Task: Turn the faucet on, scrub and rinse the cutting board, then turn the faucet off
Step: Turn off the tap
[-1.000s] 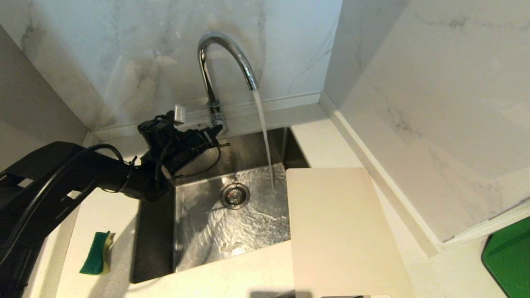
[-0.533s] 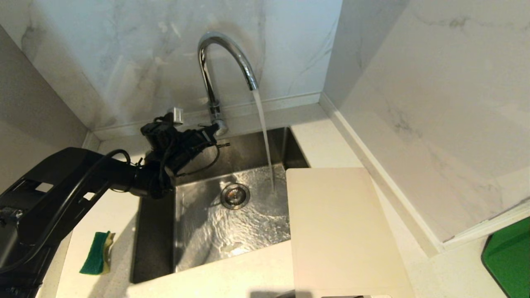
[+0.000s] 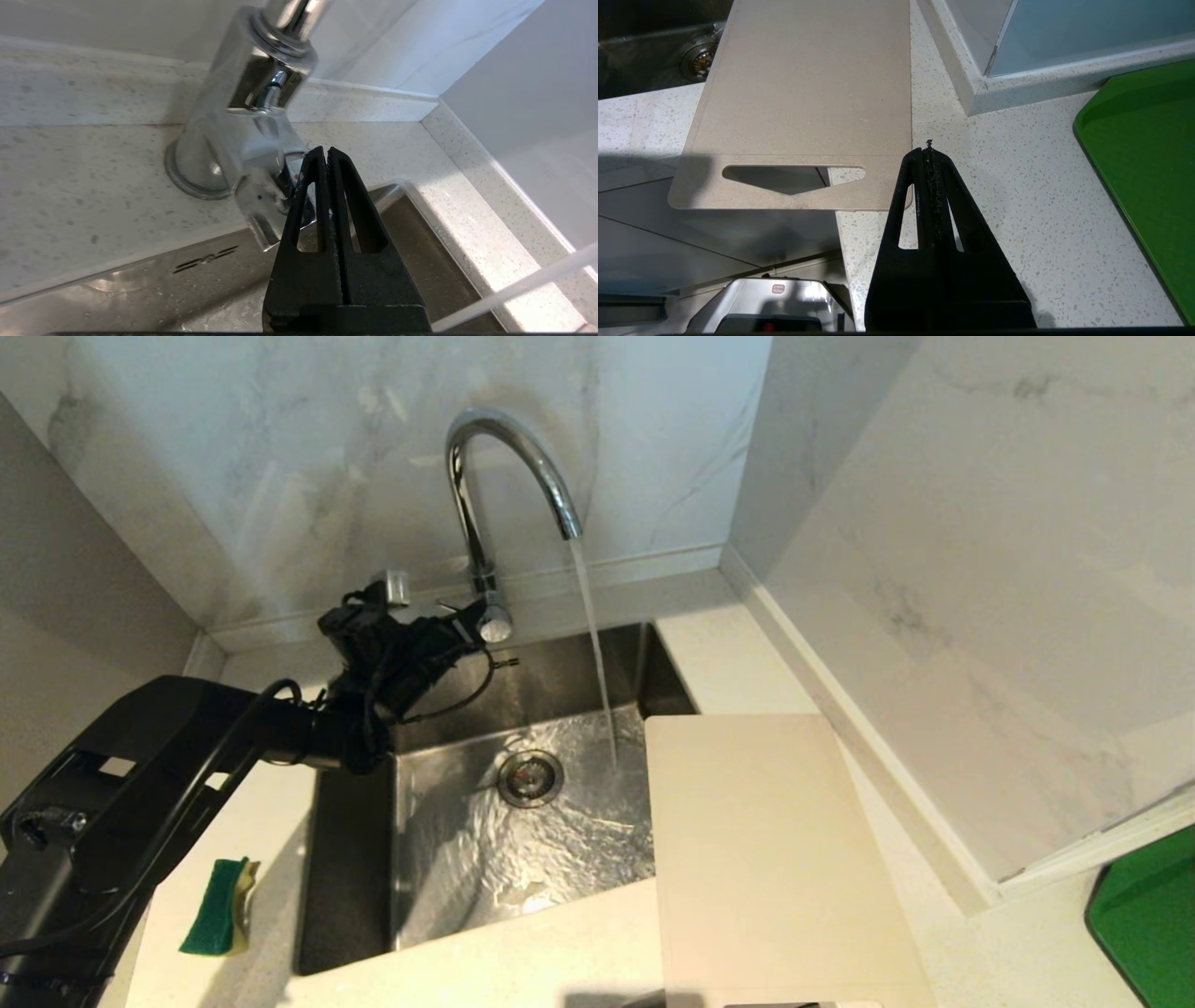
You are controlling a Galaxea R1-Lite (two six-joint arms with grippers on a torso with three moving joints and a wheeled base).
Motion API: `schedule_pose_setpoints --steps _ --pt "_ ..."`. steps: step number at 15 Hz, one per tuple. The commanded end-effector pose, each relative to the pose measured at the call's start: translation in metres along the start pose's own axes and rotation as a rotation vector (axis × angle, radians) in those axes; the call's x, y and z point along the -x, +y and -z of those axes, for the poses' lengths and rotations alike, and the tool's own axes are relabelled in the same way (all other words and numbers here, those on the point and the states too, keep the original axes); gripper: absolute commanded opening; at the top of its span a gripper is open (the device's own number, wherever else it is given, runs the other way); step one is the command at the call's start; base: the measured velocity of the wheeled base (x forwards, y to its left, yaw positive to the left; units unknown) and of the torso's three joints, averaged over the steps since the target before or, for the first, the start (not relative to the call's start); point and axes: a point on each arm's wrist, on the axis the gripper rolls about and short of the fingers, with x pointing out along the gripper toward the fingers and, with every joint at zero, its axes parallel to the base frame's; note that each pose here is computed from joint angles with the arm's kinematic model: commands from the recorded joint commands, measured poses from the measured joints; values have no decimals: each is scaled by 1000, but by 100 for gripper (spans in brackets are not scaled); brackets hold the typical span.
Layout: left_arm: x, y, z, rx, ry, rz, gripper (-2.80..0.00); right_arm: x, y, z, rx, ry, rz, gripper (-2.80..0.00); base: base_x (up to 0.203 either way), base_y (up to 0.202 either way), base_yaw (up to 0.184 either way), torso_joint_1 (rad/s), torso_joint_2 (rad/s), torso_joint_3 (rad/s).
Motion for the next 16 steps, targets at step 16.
schedule_pose_setpoints --steps 16 --pt "18 -70 -23 34 29 26 -280 0 0 0 2 0 0 -280 0 0 0 0 0 0"
